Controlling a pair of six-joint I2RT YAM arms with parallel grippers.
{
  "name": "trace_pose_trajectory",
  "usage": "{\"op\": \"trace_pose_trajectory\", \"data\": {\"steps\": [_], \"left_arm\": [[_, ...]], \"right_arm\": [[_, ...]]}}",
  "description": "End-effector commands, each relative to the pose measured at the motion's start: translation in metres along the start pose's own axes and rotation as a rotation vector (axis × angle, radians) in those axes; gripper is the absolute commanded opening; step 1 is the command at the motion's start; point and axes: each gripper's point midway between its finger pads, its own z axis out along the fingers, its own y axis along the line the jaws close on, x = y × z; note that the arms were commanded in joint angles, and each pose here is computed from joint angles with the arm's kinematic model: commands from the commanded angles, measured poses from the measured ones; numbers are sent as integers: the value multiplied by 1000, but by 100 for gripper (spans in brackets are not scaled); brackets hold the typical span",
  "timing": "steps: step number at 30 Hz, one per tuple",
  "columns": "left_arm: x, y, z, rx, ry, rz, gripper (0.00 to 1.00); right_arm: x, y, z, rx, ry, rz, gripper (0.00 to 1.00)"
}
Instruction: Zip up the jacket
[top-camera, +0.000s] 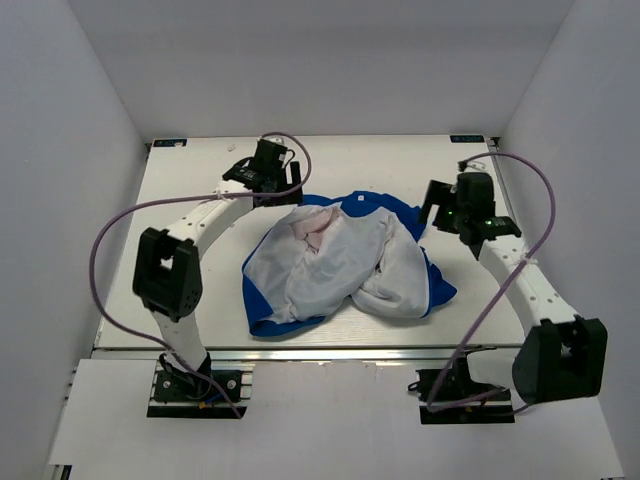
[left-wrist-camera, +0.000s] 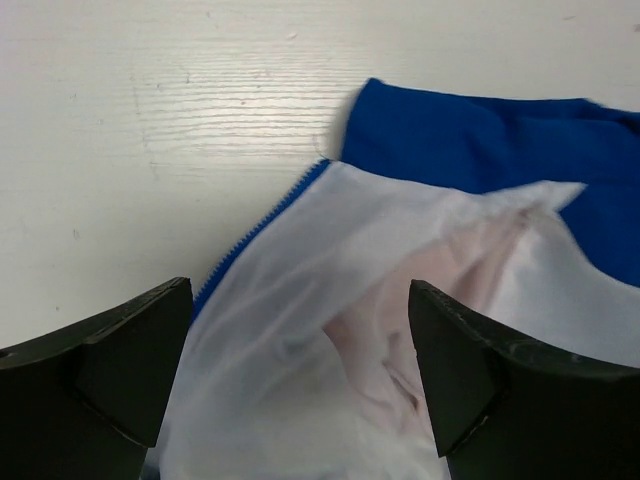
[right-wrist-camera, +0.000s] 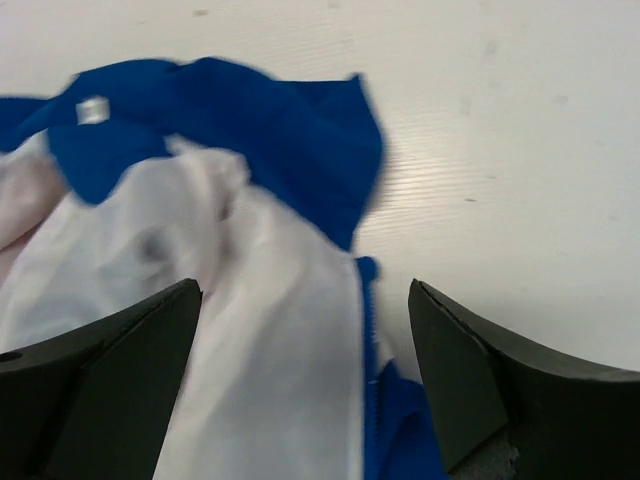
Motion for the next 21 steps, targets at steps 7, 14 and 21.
{"op": "trace_pose_trajectory", "data": {"steps": [7,14,21], "left_arm": [[25,-30,47,287,113,220,98],[81,-37,81,380,279,246,98],[67,-43,96,355,286,215,98]], "right_arm": [[13,-17,67,-90,130,90,89],[32,-7,111,-164,228,98,89],[53,-18,126,-126,280,92,88]]}}
